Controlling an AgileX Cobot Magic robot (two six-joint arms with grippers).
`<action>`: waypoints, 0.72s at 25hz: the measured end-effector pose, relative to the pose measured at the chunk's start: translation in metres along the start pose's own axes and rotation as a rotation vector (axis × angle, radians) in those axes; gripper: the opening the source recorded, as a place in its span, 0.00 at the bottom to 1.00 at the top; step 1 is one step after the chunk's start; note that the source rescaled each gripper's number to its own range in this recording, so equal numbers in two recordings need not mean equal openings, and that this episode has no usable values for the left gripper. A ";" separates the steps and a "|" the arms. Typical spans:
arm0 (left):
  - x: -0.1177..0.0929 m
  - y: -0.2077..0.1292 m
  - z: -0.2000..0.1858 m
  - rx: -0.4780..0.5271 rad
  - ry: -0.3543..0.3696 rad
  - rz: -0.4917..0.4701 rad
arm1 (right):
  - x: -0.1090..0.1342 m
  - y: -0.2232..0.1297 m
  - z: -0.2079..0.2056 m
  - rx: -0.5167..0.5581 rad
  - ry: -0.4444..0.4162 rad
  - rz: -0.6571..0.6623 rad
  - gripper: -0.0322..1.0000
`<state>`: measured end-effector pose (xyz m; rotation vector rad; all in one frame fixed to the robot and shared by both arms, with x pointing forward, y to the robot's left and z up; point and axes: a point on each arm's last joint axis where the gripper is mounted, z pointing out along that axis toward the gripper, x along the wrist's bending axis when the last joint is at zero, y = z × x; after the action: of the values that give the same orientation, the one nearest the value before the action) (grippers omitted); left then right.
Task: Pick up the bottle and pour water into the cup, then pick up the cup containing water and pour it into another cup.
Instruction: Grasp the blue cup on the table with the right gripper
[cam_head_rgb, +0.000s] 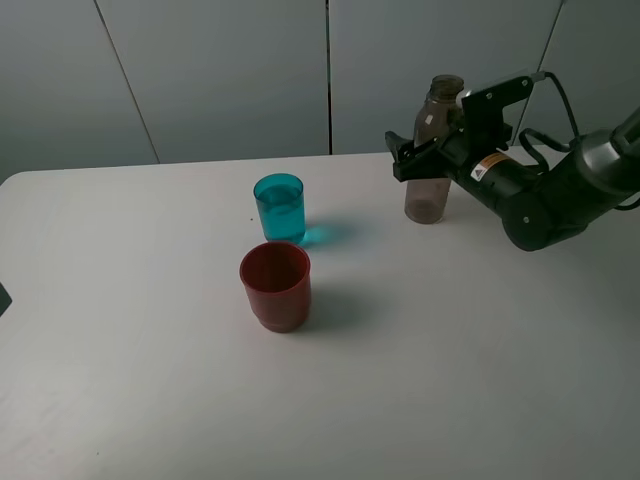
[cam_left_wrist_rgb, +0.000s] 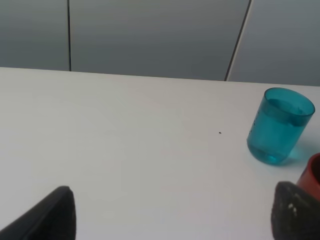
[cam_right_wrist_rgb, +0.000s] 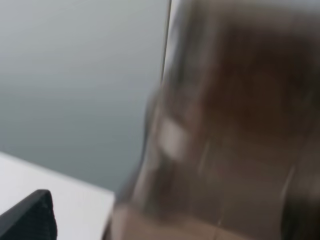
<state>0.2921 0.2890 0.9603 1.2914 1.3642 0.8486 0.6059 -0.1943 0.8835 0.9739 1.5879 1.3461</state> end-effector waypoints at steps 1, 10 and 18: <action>0.000 0.000 0.000 0.000 0.000 0.000 | -0.001 0.008 -0.001 -0.021 -0.008 0.000 0.99; 0.000 0.000 0.000 0.000 0.000 0.000 | -0.006 0.095 -0.022 -0.068 0.029 -0.050 0.99; 0.000 0.000 0.000 0.000 0.000 0.000 | 0.029 0.143 -0.057 -0.068 0.420 -0.114 0.99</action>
<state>0.2921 0.2890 0.9603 1.2914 1.3642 0.8486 0.5495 -0.1697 1.0275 0.5708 1.8589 1.5841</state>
